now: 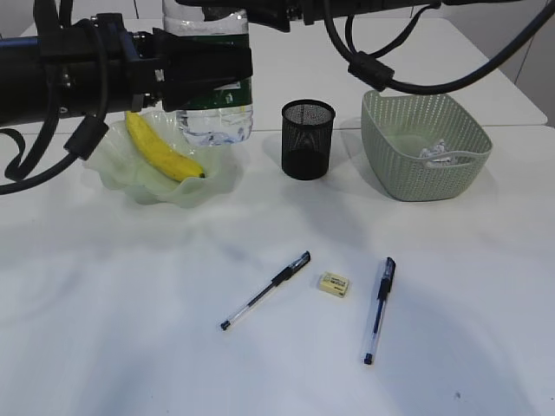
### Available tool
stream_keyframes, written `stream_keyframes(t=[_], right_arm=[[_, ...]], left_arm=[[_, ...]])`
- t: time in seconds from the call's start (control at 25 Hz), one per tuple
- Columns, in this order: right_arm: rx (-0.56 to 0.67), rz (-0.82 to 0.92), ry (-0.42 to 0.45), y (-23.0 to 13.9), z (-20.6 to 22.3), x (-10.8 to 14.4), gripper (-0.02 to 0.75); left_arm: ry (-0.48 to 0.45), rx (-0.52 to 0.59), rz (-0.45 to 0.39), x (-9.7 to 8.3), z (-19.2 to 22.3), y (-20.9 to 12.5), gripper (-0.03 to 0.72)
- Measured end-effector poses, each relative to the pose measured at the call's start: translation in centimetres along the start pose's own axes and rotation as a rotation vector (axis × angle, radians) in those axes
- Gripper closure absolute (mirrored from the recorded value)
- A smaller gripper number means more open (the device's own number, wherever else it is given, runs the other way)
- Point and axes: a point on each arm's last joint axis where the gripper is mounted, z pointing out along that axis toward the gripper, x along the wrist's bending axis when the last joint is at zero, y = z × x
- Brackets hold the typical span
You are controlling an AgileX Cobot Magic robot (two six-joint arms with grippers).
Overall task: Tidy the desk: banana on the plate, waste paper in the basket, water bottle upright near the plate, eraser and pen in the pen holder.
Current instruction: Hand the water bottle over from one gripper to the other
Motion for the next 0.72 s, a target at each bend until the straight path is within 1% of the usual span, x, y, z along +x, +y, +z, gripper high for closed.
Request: stream_keyframes(t=[0.48, 0.72], right_arm=[[0.001, 0.003, 0.000, 0.00, -0.01, 0.02, 0.150], [0.000, 0.059, -0.004, 0.05, -0.01, 0.00, 0.149]], left_arm=[[-0.001, 0.001, 0.003, -0.04, 0.05, -0.02, 0.279], [-0.001, -0.001, 0.002, -0.05, 0.05, -0.01, 0.279]])
